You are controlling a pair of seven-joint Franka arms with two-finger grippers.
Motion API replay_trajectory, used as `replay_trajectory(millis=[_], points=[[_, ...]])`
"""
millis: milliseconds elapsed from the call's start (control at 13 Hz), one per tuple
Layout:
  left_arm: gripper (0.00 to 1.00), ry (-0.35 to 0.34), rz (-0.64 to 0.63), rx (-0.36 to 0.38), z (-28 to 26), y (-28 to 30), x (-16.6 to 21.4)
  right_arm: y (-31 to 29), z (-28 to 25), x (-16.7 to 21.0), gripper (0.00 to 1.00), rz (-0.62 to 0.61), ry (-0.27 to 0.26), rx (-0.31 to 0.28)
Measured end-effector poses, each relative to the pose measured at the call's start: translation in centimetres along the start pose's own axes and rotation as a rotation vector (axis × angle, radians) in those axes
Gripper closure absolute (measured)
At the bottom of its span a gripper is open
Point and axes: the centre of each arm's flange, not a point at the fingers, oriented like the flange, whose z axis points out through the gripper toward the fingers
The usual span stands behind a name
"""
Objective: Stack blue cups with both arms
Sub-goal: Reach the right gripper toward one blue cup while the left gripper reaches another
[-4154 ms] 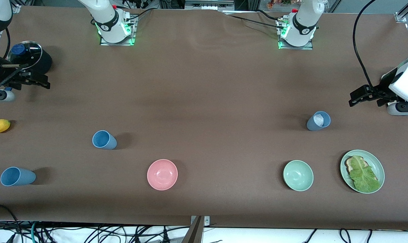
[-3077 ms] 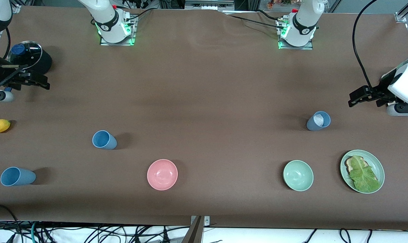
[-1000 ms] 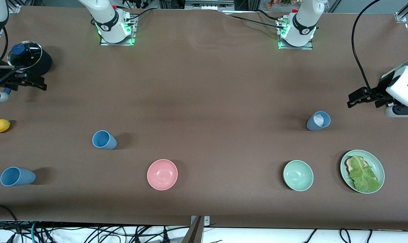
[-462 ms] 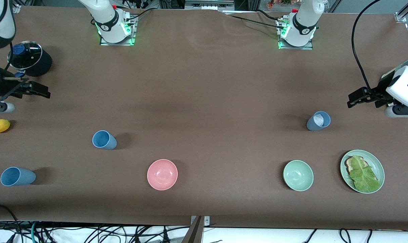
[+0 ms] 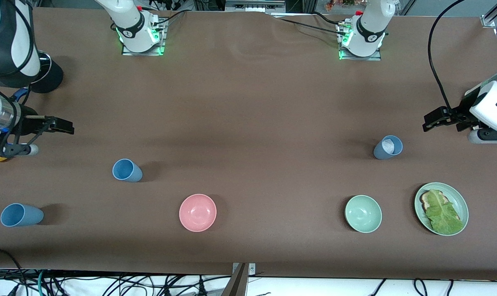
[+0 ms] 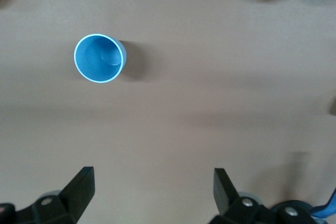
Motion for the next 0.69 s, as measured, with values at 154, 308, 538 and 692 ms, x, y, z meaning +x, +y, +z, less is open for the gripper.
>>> replay_trajectory(millis=[154, 308, 538, 692], points=[[0.00, -0.124, -0.047, 0.001, 6.3, -3.8, 1.1, -1.2, 0.9, 0.6, 0.00, -0.020, -0.006, -0.002], [0.00, -0.177, -0.062, -0.002, 9.2, -5.2, 2.3, -2.8, 1.6, 1.4, 0.00, -0.041, 0.005, -0.008], [0.00, -0.185, -0.046, -0.002, 8.6, -4.2, 2.4, -3.1, 1.7, 1.5, 0.00, -0.044, 0.010, -0.009], [0.00, -0.192, -0.048, -0.002, 9.2, -4.4, 2.5, -3.0, 1.7, 1.6, 0.00, -0.043, 0.012, -0.010]])
